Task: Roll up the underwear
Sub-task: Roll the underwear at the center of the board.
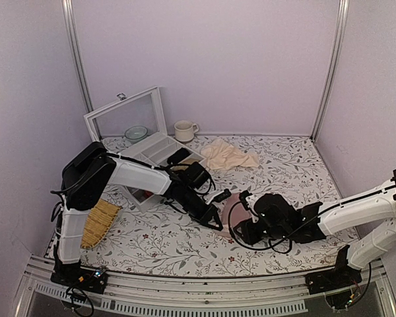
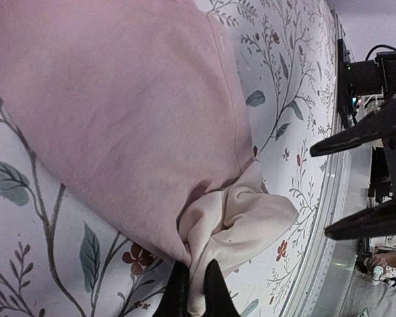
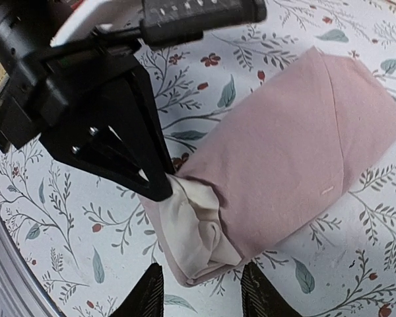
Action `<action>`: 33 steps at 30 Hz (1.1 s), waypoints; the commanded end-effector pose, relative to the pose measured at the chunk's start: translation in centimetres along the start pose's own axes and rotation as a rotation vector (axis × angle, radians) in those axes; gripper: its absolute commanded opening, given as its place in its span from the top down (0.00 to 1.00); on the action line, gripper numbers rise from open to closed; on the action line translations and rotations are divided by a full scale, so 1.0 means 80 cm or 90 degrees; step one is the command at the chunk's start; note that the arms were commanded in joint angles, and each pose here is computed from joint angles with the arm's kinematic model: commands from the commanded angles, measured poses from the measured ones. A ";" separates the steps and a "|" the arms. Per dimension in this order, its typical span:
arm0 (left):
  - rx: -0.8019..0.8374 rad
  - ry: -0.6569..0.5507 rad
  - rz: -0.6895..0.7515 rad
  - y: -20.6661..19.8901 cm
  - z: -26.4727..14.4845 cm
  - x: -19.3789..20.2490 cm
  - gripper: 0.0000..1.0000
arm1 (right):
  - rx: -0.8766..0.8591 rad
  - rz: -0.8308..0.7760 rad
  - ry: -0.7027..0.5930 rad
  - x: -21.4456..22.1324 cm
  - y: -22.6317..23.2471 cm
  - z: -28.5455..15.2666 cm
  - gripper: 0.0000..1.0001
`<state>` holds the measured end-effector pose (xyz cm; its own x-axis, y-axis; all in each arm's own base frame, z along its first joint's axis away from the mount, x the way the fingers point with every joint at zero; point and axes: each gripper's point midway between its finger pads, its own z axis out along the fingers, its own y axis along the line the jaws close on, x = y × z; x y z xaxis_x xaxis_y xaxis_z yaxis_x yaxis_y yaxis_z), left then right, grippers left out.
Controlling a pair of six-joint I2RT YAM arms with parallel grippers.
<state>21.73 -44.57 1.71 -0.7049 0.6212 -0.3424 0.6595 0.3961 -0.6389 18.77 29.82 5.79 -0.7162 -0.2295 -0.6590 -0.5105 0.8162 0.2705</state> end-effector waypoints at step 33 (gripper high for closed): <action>-0.030 0.048 -0.023 0.017 0.015 0.026 1.00 | 0.036 -0.224 0.063 0.025 0.024 0.071 0.73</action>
<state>21.67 -44.57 1.79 -0.7053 0.6244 -0.3357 0.6582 0.4009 -0.6373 19.34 33.89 2.66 -0.5409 -0.5208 -0.6604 -0.7039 0.7101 0.0165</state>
